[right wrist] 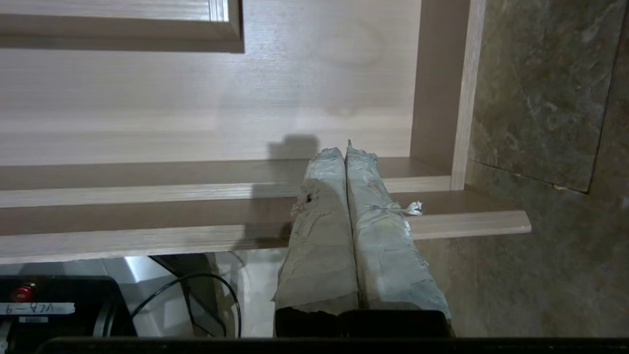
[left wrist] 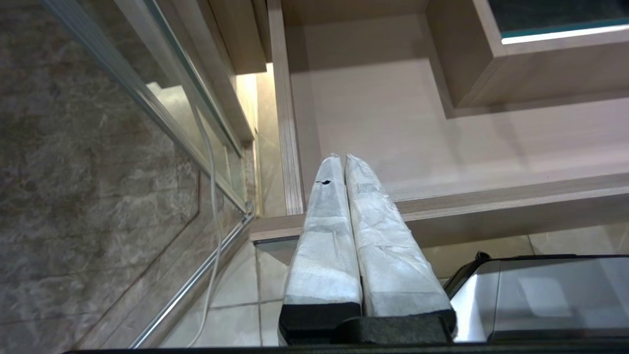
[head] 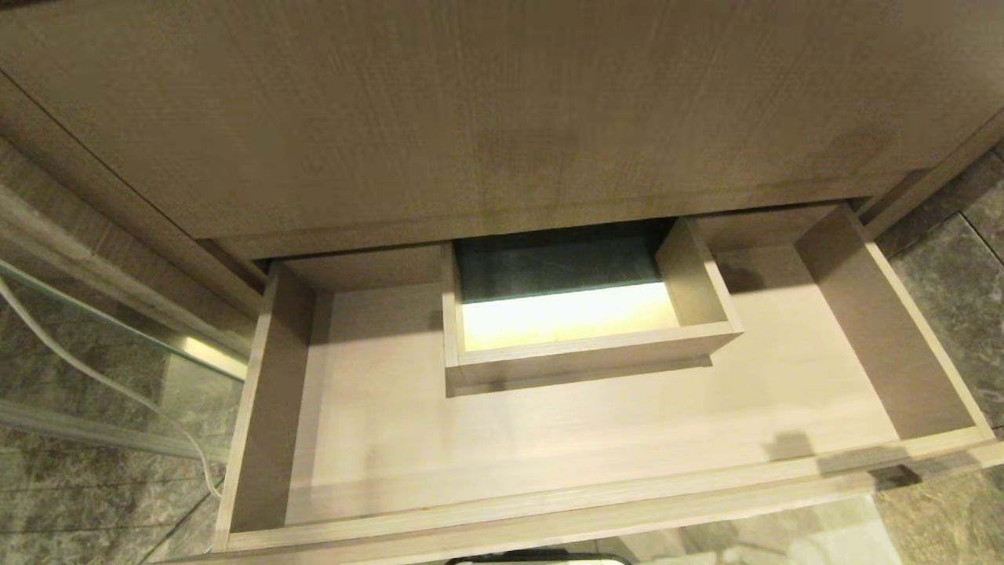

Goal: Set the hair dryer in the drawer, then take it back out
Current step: Close the drawer

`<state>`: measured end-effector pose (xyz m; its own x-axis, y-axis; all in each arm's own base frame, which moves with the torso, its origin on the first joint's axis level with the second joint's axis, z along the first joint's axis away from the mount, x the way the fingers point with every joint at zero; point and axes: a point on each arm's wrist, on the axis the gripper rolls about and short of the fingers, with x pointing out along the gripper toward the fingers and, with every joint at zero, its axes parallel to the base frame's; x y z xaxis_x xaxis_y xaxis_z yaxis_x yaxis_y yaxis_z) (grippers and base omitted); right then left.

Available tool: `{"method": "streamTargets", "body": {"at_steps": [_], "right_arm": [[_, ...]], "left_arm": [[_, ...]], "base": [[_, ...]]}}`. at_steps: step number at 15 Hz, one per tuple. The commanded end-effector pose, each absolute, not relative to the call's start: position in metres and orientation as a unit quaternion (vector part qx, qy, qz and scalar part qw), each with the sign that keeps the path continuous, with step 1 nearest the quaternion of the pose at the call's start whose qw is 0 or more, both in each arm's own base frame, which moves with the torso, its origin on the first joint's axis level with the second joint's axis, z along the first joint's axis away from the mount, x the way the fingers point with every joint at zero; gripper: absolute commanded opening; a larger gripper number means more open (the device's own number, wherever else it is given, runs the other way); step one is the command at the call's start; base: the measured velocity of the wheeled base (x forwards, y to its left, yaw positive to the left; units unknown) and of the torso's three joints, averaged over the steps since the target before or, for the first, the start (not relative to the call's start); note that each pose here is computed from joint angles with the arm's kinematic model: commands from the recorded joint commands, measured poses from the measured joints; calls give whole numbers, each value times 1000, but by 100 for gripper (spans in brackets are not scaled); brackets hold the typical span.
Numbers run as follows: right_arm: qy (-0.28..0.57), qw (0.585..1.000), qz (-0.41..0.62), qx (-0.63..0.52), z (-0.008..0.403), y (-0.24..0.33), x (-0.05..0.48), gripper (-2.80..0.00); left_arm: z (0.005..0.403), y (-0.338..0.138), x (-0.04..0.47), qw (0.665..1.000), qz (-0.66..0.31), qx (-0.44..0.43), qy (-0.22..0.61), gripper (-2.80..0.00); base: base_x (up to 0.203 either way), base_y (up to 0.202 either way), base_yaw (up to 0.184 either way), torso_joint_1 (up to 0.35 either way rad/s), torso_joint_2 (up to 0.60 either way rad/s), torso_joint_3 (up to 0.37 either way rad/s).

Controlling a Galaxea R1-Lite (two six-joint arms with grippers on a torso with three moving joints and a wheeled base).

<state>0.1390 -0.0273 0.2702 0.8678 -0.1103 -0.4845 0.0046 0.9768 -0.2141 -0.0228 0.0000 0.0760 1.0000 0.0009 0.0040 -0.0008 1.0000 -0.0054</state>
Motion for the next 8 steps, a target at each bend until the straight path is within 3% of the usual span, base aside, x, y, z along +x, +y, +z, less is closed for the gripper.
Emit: {"method": "streamTargets", "body": {"at_steps": [1, 8], "right_arm": [[269, 957, -27, -102, 265, -28, 144, -280], [315, 944, -19, -97, 248, -32, 162, -280]], "left_arm": [[76, 0, -23, 1000, 1, -3, -1, -280], [76, 0, -23, 1000, 0, -3, -1, -280]], "base": [[0, 0, 0, -1, 188, 119], [0, 0, 0, -47, 143, 52]]}}
